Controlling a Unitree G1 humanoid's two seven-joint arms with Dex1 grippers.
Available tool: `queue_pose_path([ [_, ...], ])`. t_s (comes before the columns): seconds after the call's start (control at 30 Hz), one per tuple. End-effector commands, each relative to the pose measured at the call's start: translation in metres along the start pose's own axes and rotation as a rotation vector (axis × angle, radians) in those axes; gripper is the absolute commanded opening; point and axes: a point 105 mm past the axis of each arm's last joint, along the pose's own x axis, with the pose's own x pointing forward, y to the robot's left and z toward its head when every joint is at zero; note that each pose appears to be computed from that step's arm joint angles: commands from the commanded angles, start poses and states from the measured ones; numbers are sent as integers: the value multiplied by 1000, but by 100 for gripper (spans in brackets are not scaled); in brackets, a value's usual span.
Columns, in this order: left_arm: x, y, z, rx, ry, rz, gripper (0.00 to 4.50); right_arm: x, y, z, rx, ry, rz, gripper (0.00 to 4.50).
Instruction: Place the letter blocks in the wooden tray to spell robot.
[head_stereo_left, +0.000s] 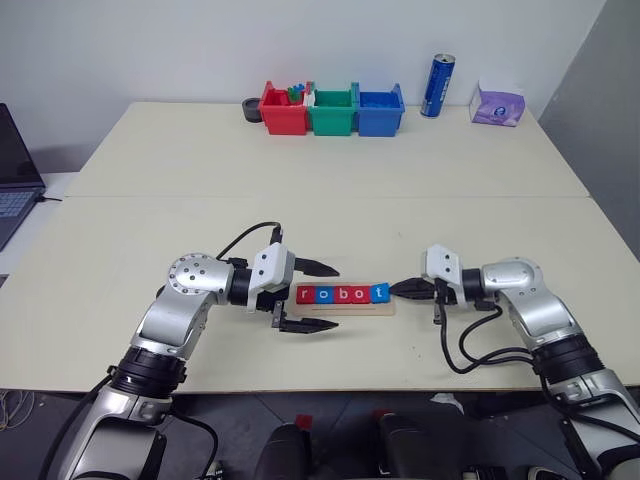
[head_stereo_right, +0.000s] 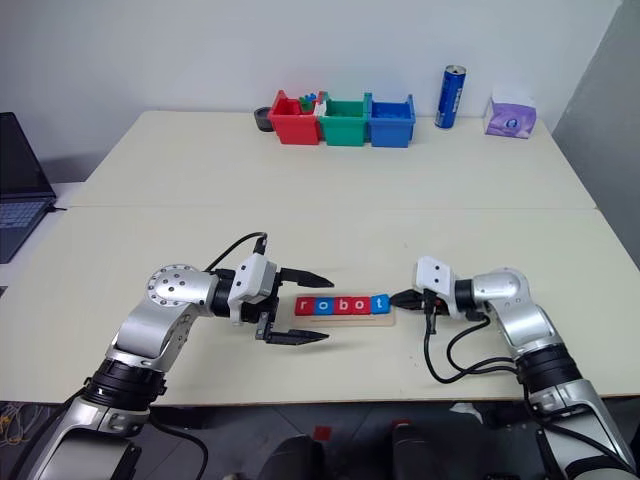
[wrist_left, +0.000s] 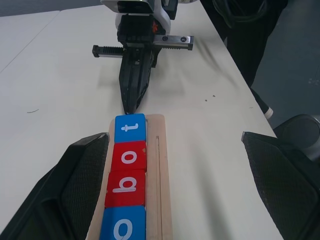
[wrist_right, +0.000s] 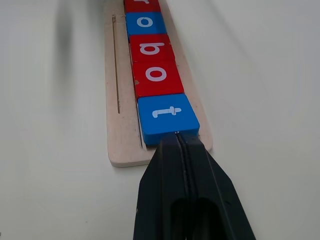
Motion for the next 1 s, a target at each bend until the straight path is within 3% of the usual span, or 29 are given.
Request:
queue_pose_path([
  [0.03, 1, 1, 9, 41, -16, 4, 450, 1, -2, 10, -50, -14, 0, 3],
  [0.47, 1, 2, 9, 41, -16, 15, 450, -5, -9, 8, -72, 18, -18, 3],
  [0.67, -1, 2, 8, 42, -15, 17, 450, -15, -14, 21, -59, -21, -29, 3],
  [0.83, 0, 3, 9, 45, -17, 13, 450, -5, -7, 33, -16, -89, -9, 3],
  [1.0, 0, 4, 10, 48, -15, 9, 450, 9, 5, 17, -6, -37, 16, 3],
])
